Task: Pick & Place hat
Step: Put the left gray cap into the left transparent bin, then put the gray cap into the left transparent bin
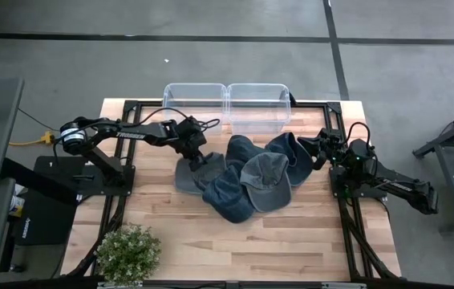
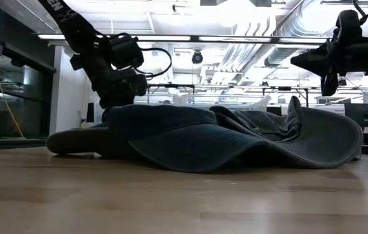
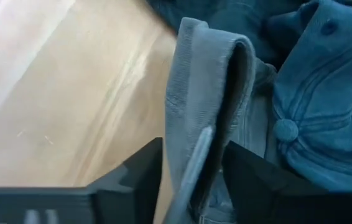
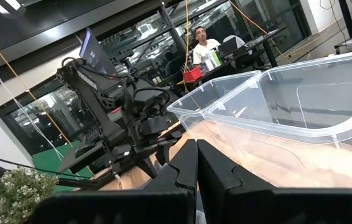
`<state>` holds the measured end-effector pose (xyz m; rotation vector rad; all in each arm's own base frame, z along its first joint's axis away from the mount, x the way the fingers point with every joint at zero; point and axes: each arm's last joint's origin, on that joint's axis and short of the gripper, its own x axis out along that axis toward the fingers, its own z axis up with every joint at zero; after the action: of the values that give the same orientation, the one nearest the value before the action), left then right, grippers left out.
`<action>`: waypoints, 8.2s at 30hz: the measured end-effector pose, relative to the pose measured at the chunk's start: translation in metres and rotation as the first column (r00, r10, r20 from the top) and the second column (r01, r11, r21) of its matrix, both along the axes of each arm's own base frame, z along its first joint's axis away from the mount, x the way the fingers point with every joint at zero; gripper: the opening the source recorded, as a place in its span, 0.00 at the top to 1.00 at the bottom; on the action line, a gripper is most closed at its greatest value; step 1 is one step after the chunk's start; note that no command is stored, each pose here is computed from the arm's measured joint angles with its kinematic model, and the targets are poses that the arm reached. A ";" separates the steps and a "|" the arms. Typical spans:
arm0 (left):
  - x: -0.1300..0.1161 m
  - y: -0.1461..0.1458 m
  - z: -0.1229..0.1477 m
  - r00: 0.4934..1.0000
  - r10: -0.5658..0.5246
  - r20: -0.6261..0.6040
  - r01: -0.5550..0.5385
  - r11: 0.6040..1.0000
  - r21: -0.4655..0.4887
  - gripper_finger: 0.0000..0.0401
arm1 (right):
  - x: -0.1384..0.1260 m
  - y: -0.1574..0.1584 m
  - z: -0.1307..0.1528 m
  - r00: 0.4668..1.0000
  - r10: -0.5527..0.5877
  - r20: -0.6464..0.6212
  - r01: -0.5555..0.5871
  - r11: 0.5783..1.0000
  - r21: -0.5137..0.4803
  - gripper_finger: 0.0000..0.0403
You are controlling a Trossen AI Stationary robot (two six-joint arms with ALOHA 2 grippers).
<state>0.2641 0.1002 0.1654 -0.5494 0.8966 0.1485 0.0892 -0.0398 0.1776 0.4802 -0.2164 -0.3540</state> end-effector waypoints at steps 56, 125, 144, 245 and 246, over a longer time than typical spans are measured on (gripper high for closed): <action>-0.020 0.003 0.252 0.960 0.152 -0.234 -0.025 0.882 0.471 0.97 | 0.000 0.000 0.000 1.000 0.000 0.000 0.000 1.000 0.000 1.00; -0.013 0.178 0.193 0.964 0.188 -0.189 -0.090 0.896 0.435 0.69 | 0.000 0.000 0.000 1.000 0.000 0.000 0.000 1.000 0.000 1.00; -0.009 0.174 0.194 0.960 0.222 -0.169 -0.138 0.905 0.403 0.48 | 0.000 0.000 0.000 1.000 0.000 0.000 0.000 1.000 0.000 1.00; -0.064 0.009 0.156 0.920 0.135 0.368 -0.169 0.984 0.063 0.48 | 0.000 0.000 0.000 1.000 0.000 0.000 0.000 1.000 0.000 1.00; -0.066 0.008 0.156 0.919 0.134 0.370 -0.169 0.984 0.063 0.48 | 0.000 0.000 0.000 1.000 0.000 0.000 0.000 1.000 0.000 1.00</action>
<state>0.1983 0.1084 0.3209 -0.5366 0.4811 0.2206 0.0892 -0.0399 0.1777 0.4801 -0.2165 -0.3543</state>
